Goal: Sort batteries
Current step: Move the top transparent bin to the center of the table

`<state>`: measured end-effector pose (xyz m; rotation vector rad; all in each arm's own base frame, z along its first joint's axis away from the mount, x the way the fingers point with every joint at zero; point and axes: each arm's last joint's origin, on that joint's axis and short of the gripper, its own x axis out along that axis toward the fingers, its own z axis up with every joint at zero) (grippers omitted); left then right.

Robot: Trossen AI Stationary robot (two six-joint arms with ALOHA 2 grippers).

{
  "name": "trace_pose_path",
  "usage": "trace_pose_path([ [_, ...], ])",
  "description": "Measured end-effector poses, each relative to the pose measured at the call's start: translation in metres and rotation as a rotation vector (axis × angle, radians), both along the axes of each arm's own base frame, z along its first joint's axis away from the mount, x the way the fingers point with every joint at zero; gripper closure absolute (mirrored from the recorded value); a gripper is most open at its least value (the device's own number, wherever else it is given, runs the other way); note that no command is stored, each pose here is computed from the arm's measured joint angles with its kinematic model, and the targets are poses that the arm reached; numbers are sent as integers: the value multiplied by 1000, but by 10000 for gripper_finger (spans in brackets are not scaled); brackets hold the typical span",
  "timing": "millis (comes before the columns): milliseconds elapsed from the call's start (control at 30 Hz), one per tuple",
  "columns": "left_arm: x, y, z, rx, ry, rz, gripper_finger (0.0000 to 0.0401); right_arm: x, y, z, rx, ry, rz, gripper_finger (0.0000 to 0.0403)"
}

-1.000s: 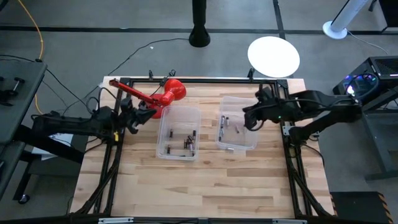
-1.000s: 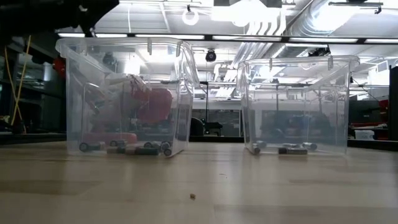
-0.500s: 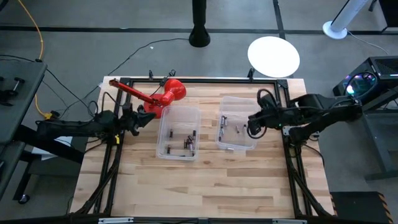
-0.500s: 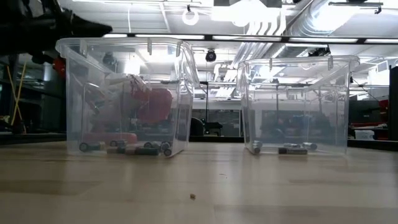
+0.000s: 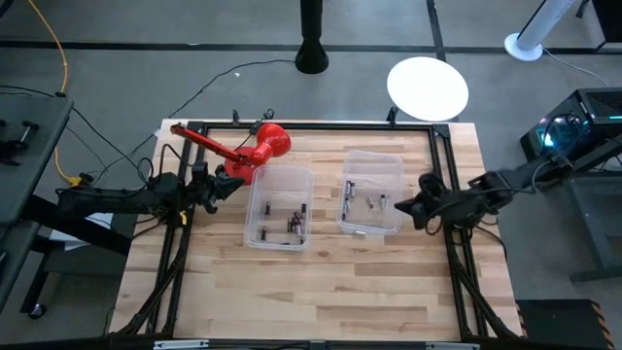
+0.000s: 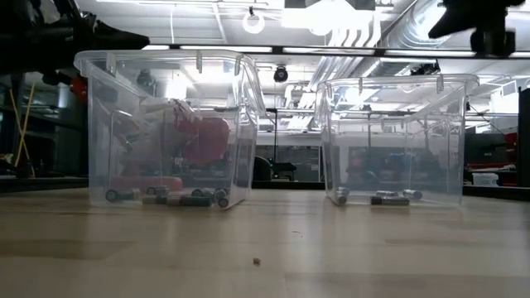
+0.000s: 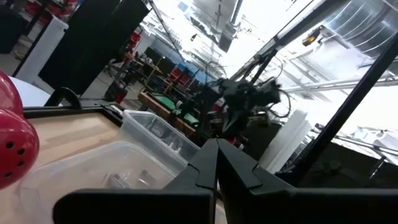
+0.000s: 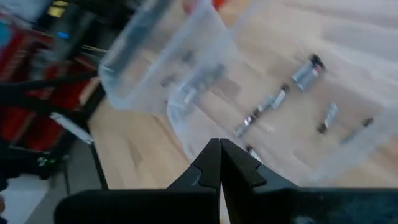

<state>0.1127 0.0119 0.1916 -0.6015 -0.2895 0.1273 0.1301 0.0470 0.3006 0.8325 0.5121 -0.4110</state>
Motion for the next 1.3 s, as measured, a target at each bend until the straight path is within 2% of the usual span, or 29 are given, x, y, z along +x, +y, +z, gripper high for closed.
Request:
trace_pose_path([
  [100, 0, 0, 0, 0, 1, 0, 401, -11, -9, -23, -58, -125, 46, 403],
  [300, 0, 0, 0, 0, 1, 0, 401, -24, -29, -53, -241, -418, 86, 403],
  [433, 0, 0, 0, 0, 1, 0, 401, -29, -37, -69, -335, -538, 177, 403],
  [600, 0, 0, 0, 0, 1, 0, 401, -32, -40, -92, -451, -561, 348, 403],
  [700, 0, 0, 0, 0, 1, 0, 401, -32, -40, -105, -472, -560, 395, 403],
  [1133, -12, -1, 6, 6, -73, 0, 401, -32, -46, -127, -580, -476, 398, 403],
  [1233, -15, -1, 2, 3, -35, 0, 401, -33, -49, -118, -689, -500, 368, 403],
  [1300, -16, -1, -4, -1, 23, 0, 401, -34, -53, -109, -757, -501, 298, 403],
])
